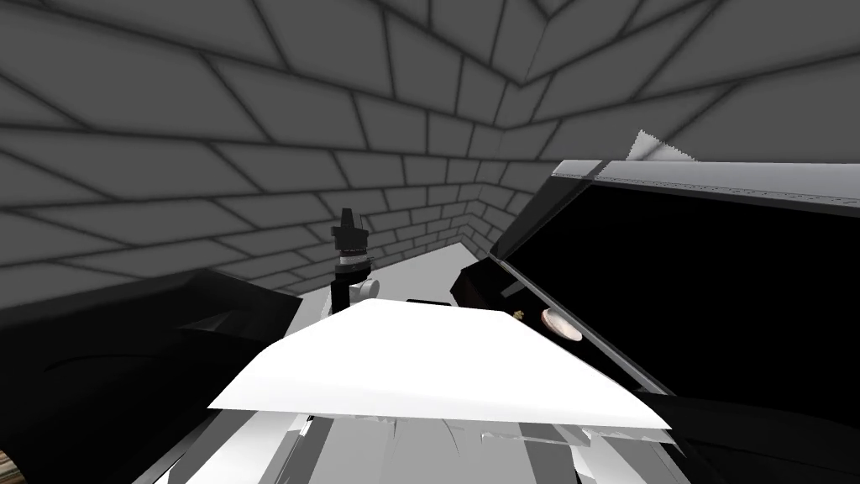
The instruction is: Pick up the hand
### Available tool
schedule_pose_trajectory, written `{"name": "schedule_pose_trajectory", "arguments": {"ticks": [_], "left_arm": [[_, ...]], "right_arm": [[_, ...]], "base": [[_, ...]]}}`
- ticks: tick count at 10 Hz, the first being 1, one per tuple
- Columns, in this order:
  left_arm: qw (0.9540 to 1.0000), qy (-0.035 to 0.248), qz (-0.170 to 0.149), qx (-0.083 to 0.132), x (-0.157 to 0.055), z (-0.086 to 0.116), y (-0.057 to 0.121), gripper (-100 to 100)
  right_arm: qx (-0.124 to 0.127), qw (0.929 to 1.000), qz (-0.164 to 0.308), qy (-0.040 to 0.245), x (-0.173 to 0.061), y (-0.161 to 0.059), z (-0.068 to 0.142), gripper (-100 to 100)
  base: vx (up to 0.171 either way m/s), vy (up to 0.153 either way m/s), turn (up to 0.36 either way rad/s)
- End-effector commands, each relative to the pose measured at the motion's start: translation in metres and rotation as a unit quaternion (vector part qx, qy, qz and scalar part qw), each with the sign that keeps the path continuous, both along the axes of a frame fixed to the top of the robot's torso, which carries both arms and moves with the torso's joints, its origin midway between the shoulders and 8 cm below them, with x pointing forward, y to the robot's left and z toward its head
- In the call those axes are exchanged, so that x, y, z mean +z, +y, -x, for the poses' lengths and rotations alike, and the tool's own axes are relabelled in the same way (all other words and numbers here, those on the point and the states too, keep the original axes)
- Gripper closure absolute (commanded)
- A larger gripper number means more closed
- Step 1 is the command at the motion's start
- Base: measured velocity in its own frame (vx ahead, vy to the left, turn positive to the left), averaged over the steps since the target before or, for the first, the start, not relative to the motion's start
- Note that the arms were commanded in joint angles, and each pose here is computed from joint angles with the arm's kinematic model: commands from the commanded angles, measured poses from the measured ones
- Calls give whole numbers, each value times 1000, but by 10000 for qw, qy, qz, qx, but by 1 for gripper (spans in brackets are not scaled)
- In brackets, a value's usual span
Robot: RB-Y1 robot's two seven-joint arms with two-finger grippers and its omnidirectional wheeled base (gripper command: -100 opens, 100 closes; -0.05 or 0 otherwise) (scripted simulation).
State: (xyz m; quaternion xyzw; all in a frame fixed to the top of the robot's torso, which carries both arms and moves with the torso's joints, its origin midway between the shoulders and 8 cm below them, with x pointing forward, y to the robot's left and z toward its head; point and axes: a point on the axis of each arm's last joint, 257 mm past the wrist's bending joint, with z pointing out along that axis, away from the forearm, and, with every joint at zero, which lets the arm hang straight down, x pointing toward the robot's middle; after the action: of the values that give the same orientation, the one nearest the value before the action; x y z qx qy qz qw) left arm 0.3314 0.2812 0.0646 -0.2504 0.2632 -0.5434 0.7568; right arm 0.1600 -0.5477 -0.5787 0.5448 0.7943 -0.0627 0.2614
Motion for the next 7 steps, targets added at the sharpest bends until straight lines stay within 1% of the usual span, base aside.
{"name": "schedule_pose_trajectory", "arguments": {"ticks": [1,2,3,5,7], "left_arm": [[10000,0,0,0,0,0,0,0],[10000,0,0,0,0,0,0,0],[10000,0,0,0,0,0,0,0],[10000,0,0,0,0,0,0,0],[10000,0,0,0,0,0,0,0]], "right_arm": [[-39,9999,59,142,-2,-9,8,-100],[-91,9994,132,318,-3,-18,20,-100],[-91,9994,132,318,-3,-18,20,-100],[-177,9976,252,615,-5,-33,41,-100],[-240,9956,345,832,-5,-44,56,-100]], "base": [[14,-24,91],[7,-13,148],[5,-13,85],[10,-14,200],[11,-24,139]]}}
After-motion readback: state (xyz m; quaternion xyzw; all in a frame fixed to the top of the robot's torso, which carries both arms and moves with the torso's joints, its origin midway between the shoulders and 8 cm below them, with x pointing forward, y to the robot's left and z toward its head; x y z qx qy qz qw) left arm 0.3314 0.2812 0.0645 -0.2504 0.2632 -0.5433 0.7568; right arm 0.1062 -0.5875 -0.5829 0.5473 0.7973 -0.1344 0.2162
